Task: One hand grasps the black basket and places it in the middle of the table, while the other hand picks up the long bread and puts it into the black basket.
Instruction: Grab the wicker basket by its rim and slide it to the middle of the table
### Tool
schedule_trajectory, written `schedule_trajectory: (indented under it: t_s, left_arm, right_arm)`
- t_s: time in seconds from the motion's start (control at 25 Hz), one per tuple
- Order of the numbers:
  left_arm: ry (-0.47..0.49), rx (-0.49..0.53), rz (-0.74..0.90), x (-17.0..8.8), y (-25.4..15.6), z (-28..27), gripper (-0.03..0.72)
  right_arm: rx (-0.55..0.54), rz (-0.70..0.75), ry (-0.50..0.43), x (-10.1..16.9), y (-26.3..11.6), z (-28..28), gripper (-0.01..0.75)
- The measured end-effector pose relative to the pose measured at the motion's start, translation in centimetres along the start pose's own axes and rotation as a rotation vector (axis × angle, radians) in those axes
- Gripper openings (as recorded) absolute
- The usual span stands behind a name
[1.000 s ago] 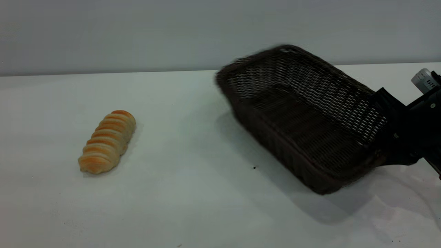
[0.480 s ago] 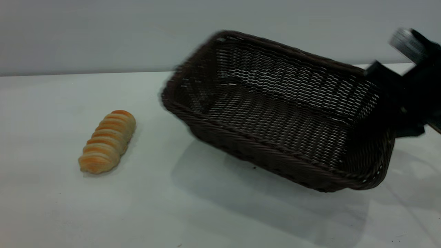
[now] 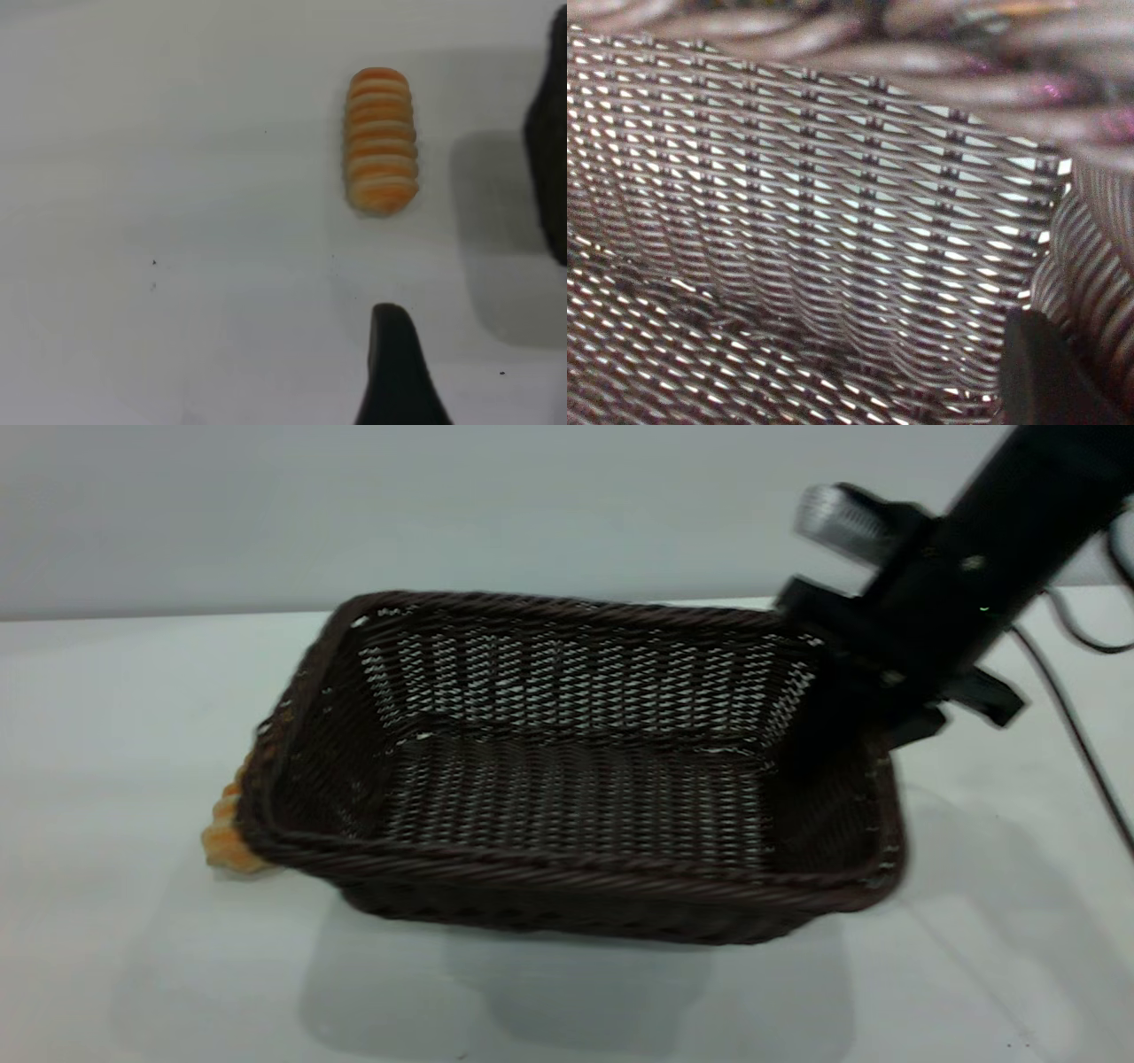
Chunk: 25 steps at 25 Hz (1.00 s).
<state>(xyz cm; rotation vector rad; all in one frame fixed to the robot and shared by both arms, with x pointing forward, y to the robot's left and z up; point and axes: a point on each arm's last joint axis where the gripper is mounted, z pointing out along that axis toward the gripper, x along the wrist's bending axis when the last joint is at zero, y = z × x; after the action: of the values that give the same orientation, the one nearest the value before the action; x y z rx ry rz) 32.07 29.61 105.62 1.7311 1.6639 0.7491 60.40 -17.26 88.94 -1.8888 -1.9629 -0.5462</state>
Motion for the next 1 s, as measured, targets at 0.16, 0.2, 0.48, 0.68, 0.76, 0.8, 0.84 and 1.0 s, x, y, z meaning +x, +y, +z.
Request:
schedule_trajectory:
  t_s: [0.16,0.2,0.48,0.68,0.76,0.8,0.84,1.0]
  left_arm:
    - [0.000,0.000,0.000,0.0,0.0,0.0,0.495]
    - [0.000,0.000,0.000,0.0,0.0,0.0,0.495]
    - [0.000,0.000,0.000,0.0,0.0,0.0,0.495]
    - [0.000,0.000,0.002,0.0,0.0,0.0,0.495]
    - [0.000,0.000,0.002,0.0,0.0,0.0,0.495]
    - [0.000,0.000,0.002,0.0,0.0,0.0,0.495]
    - [0.000,0.000,0.002,0.0,0.0,0.0,0.495]
    - [0.000,0.000,0.002,0.0,0.0,0.0,0.495]
  right_arm:
    - [0.012,0.006,0.002,0.4,1.3,1.8,0.098]
    - [0.016,0.009,0.001,0.3,1.5,2.2,0.098]
    - [0.049,0.036,-0.013,-0.7,1.8,4.5,0.098]
    - [0.044,0.018,-0.021,-0.9,1.8,4.8,0.110]
    - [0.044,0.010,-0.021,-0.9,1.8,4.8,0.133]
    - [0.044,0.010,-0.021,-0.9,1.8,4.8,0.150]
    - [0.044,0.010,-0.020,-0.9,1.8,4.8,0.176]
    - [0.044,0.009,-0.015,-0.8,1.8,4.8,0.309]
